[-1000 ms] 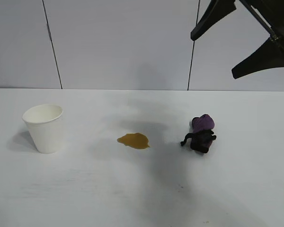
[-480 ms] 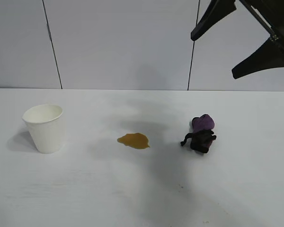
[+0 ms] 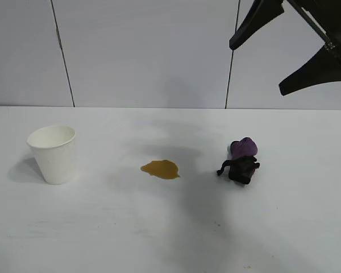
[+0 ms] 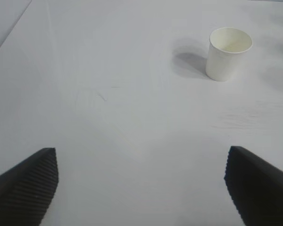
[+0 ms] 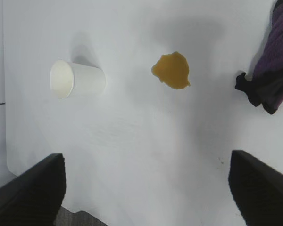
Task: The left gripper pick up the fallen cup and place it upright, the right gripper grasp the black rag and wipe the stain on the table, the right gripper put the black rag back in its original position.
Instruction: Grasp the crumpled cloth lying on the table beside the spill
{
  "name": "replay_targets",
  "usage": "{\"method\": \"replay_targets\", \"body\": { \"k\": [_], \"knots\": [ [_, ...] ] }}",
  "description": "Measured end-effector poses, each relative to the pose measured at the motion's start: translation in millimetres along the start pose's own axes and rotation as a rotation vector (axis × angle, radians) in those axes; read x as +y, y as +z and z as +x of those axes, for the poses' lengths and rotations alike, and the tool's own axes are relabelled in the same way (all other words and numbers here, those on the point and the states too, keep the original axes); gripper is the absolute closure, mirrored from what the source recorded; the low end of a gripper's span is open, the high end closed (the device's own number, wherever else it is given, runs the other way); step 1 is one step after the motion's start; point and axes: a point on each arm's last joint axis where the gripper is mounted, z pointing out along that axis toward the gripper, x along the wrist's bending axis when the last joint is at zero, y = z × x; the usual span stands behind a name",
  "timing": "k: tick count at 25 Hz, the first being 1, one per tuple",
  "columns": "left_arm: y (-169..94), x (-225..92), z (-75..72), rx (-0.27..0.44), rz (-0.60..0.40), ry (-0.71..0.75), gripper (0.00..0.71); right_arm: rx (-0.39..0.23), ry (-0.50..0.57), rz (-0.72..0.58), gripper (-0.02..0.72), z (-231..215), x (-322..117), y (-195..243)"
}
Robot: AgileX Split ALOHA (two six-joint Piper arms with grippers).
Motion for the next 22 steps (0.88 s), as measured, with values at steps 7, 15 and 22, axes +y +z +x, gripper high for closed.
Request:
{"method": "replay_targets", "body": {
  "k": [7,15,22],
  "knots": [
    [0.0,0.5,0.0,0.0,-0.005,0.0,0.021,0.0,0.0,0.001,0.054,0.0,-0.1,0.0],
    [0.0,0.5,0.0,0.0,-0.005,0.0,0.021,-0.007,-0.107,0.061,0.054,-0.9,-5.5,-0.1],
    [0.0,0.5,0.0,0.0,-0.005,0.0,0.021,-0.106,-0.152,0.175,0.054,-10.7,-15.2,-1.7]
  ]
}}
